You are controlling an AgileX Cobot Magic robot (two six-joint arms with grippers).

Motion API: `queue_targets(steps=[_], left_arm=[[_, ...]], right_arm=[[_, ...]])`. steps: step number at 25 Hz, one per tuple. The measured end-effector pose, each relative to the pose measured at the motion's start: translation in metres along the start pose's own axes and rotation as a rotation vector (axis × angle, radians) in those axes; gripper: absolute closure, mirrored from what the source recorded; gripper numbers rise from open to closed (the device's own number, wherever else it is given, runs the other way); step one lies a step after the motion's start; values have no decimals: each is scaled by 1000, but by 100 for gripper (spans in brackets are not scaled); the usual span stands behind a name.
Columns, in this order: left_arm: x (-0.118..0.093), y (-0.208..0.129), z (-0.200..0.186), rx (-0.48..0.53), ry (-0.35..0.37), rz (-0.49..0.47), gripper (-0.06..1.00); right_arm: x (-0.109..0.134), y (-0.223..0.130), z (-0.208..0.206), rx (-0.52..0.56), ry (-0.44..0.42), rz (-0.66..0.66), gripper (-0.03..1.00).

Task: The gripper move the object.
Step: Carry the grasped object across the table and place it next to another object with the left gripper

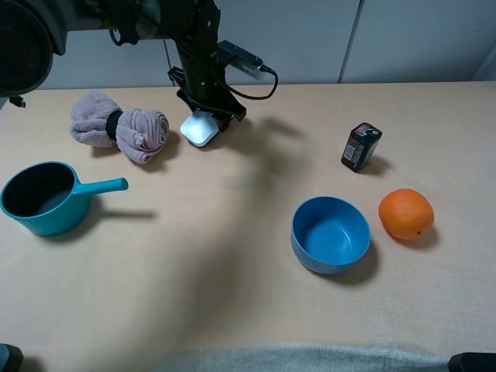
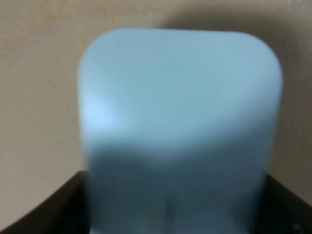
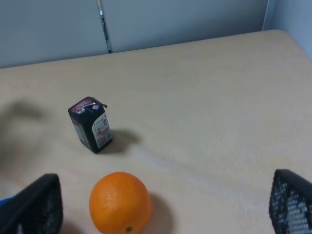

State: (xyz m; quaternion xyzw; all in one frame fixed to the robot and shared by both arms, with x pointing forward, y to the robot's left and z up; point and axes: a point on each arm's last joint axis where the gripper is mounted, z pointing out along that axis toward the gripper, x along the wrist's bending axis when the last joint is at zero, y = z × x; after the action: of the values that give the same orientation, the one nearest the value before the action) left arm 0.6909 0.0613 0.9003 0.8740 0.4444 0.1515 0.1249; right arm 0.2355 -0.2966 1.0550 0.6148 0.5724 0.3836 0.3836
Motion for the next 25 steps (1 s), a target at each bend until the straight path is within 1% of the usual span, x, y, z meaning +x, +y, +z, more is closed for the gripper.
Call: queue_targets(steps=[4, 17, 20, 25], left_arm=[[0, 0, 0, 0, 0, -3, 24], [0, 1, -1, -7, 0, -56, 20], [0, 1, -1, -7, 4, -49, 20], [-4, 1, -2, -4, 22, -12, 20]], right_arm=[[0, 0, 0, 0, 0, 0, 30], [0, 0, 0, 0, 0, 0, 30], [0, 0, 0, 0, 0, 0, 30], [0, 0, 0, 0, 0, 0, 30]])
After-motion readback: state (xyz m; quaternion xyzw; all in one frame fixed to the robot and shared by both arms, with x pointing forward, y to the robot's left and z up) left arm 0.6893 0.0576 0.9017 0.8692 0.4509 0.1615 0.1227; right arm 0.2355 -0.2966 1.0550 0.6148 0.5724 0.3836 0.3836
